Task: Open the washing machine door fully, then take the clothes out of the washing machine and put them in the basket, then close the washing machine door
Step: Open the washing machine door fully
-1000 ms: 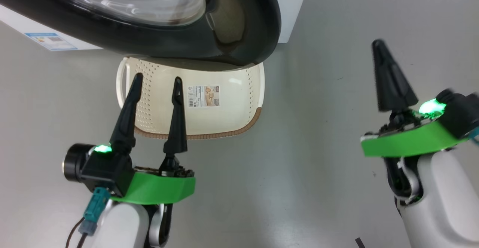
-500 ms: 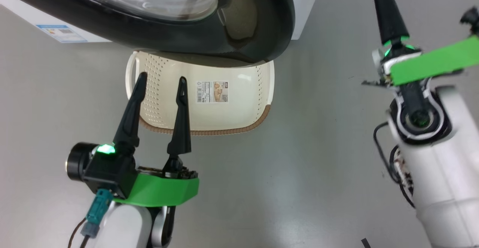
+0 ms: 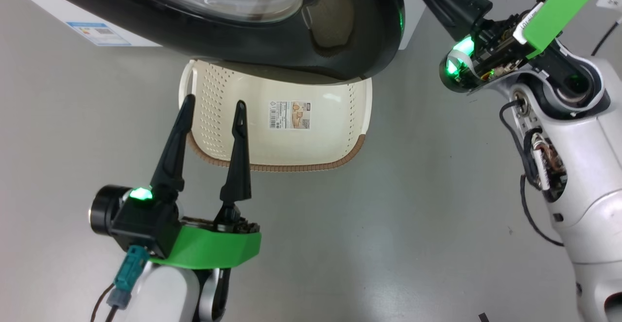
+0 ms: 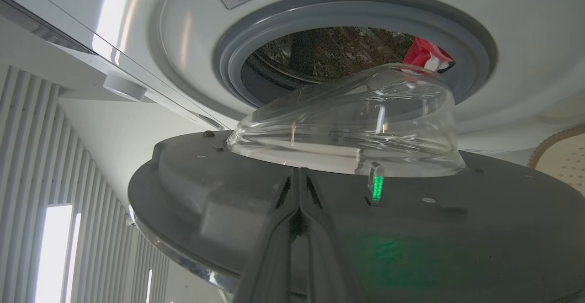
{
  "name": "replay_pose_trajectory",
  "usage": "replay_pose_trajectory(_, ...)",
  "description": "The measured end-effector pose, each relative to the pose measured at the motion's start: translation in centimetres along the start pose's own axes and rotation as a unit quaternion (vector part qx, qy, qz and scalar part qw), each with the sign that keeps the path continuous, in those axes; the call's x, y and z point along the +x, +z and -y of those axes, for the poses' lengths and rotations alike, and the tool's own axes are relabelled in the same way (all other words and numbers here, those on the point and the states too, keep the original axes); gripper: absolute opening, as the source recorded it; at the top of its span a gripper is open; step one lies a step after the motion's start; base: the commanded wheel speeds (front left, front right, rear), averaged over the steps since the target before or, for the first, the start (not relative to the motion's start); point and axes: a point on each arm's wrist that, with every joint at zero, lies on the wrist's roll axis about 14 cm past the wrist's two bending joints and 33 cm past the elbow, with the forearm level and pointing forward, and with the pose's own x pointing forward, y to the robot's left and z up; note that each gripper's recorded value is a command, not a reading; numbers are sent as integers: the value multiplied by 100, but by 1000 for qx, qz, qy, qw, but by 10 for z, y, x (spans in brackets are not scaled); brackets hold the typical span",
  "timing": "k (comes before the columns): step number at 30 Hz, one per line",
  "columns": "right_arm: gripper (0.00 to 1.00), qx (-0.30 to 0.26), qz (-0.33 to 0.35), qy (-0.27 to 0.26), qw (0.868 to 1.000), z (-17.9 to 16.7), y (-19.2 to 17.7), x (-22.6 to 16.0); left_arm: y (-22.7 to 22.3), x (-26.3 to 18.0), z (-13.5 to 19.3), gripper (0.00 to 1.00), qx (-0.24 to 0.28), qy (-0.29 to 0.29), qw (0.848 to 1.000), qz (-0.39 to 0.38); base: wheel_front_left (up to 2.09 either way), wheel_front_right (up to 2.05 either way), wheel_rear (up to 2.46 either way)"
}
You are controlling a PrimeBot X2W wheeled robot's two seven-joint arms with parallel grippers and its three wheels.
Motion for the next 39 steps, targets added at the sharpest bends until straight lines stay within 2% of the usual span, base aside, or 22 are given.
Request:
replay_pose_trajectory(6,0,8,-54,-7,998,0,-7,8,-2,-2,-4,100,2,5,1000,-4,0,0,0)
replay_pose_trajectory(18,0,-3,-99,-12,995,-4,-27,14,0,-6,-9,100,5,11,1000,-7,0,0,0)
replay_pose_trajectory(32,0,-34,-160,-21,986,-23,-90,-2,30,-36,-25,100,10,40,999,13,0,0,0)
replay_pose_trajectory(39,0,-32,-172,-22,984,-29,-112,-8,44,-57,-34,100,13,58,998,21,0,0,0)
